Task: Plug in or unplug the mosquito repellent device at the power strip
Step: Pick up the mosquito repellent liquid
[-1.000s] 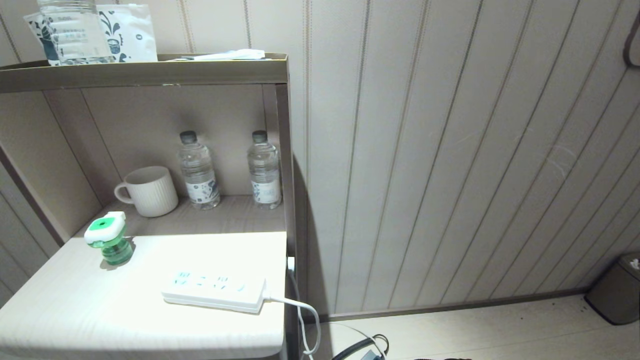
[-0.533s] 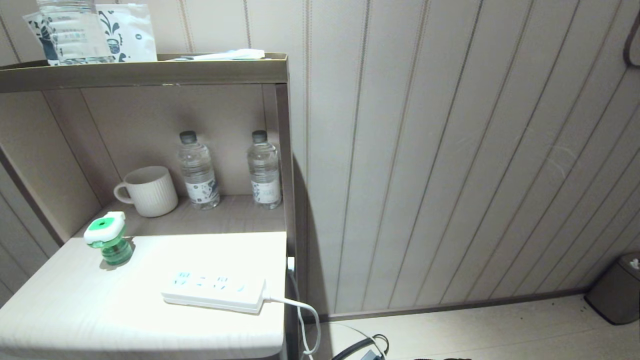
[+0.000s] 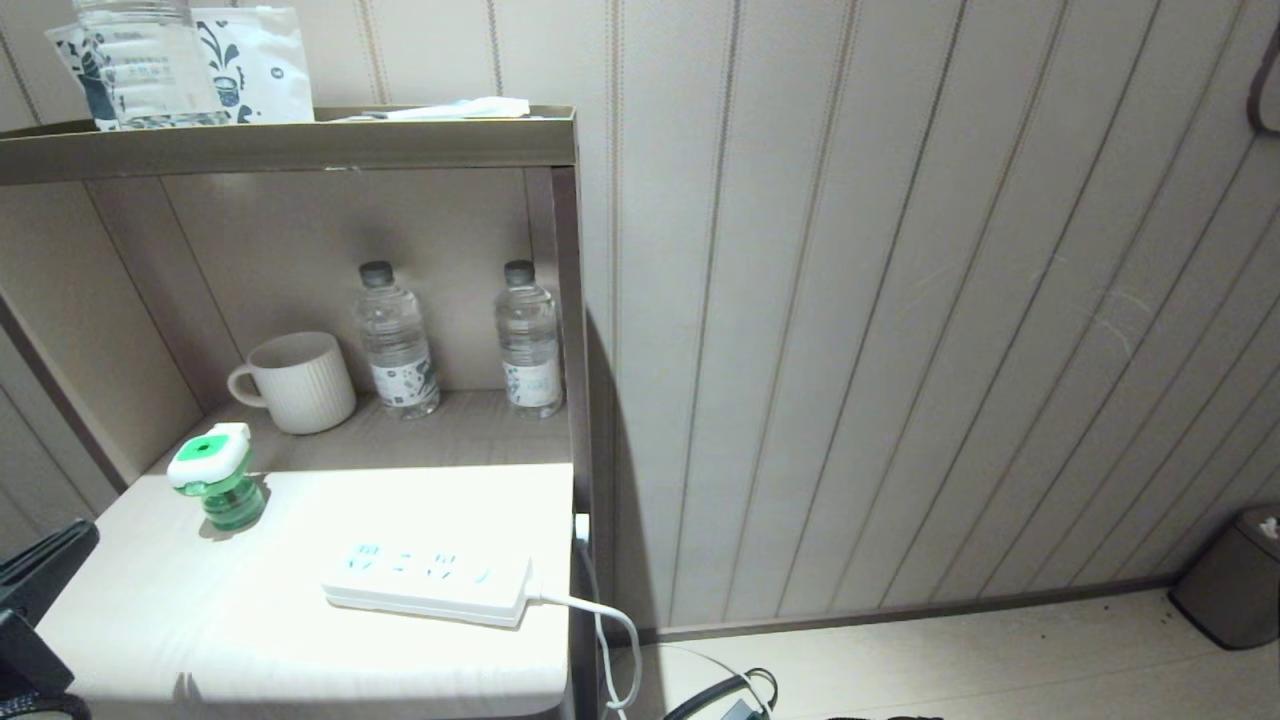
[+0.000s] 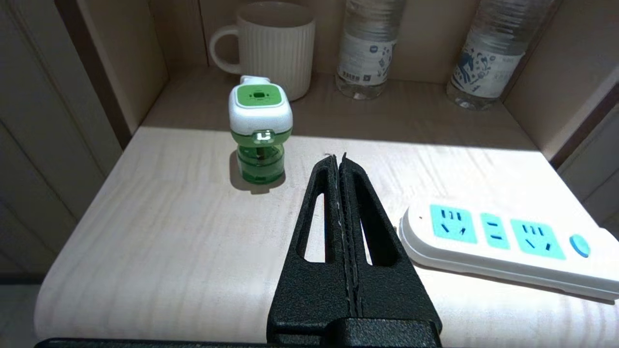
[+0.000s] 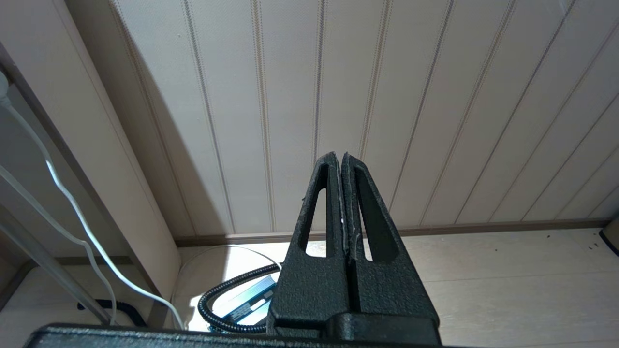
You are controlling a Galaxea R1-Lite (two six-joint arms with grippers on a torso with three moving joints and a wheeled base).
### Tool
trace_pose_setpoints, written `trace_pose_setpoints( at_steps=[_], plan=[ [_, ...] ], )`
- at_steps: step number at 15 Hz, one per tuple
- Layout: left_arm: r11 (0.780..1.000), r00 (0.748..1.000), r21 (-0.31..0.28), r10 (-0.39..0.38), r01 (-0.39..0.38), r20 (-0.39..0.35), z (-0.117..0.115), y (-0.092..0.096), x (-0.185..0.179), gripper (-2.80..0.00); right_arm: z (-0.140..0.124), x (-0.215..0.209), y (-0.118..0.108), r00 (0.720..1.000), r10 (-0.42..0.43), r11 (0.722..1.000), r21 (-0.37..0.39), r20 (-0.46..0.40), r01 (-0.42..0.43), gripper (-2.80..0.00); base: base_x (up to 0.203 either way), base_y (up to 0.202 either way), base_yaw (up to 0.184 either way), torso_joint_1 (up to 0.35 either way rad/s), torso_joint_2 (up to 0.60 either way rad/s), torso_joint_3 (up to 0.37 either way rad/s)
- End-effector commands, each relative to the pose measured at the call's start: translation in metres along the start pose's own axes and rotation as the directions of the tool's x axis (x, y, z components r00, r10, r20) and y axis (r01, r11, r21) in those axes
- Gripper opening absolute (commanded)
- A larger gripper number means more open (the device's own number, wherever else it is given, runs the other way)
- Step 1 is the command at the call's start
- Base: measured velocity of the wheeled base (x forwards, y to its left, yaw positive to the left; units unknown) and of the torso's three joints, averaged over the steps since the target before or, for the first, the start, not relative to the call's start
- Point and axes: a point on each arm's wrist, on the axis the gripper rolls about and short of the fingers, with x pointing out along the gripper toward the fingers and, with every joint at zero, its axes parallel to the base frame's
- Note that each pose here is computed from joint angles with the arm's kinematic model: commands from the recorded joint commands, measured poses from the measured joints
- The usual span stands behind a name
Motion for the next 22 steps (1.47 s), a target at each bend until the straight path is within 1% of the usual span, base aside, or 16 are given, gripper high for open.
trace_pose_setpoints(
  at_steps=[1, 5, 6, 8, 9, 11, 17, 22],
  plan=[
    [1.0, 0.999, -0.002, 0.004, -0.005, -0.05, -0.004, 0.001, 0.01, -2.8, 0.0, 0.0, 0.0, 1.0, 0.0, 1.0, 0.0, 0.0, 0.0, -2.8, 0.0, 0.0, 0.0, 0.0, 0.0, 0.0],
    [1.0, 0.991, -0.013, 0.011, -0.012, -0.13, -0.016, 0.002, 0.042, -2.8, 0.0, 0.0, 0.0, 1.0, 0.0, 1.0, 0.0, 0.001, 0.0, -2.8, 0.0, 0.0, 0.0, 0.0, 0.0, 0.0],
    [1.0, 0.991, -0.013, 0.012, -0.013, -0.13, -0.02, 0.002, 0.05, -2.8, 0.0, 0.0, 0.0, 1.0, 0.0, 1.0, 0.0, -0.001, 0.0, -2.8, 0.0, 0.0, 0.0, 0.0, 0.0, 0.0],
    [1.0, 0.995, -0.011, 0.022, -0.023, -0.099, -0.027, 0.003, 0.059, -2.8, 0.0, 0.0, 0.0, 1.0, 0.0, 1.0, 0.0, 0.001, 0.0, -2.8, 0.0, 0.0, 0.0, 0.0, 0.0, 0.0],
    [0.999, 0.995, -0.012, 0.039, -0.041, -0.095, -0.028, 0.004, 0.059, 0.0, 0.0, 0.0, 0.0, 1.0, 0.0, 1.0, 0.0, 0.001, 0.0, -2.8, 0.0, 0.0, 0.0, 0.0, 0.0, 0.0],
    [0.999, 0.996, -0.019, 0.049, -0.05, -0.076, -0.024, 0.004, 0.061, 0.0, 0.0, 0.0, 0.0, 1.0, 0.0, 1.0, 0.0, 0.001, 0.0, -2.8, 0.0, 0.0, 0.0, 0.0, 0.0, 0.0],
    [0.992, 0.989, -0.074, 0.093, -0.102, -0.117, -0.029, 0.005, 0.076, 0.0, 0.0, 0.0, 0.0, 1.0, 0.0, 1.0, 0.0, 0.001, 0.0, -2.8, 0.0, 0.0, 0.0, 0.0, 0.0, 0.0],
    [0.99, 0.989, -0.081, 0.106, -0.114, -0.106, -0.028, 0.006, 0.096, 0.0, 0.0, 0.0, 0.0, 1.0, 0.0, 1.0, 0.0, 0.0, 0.0, -2.8, 0.0, 0.0, 0.0, 0.0, 0.0, 0.0]
  ],
)
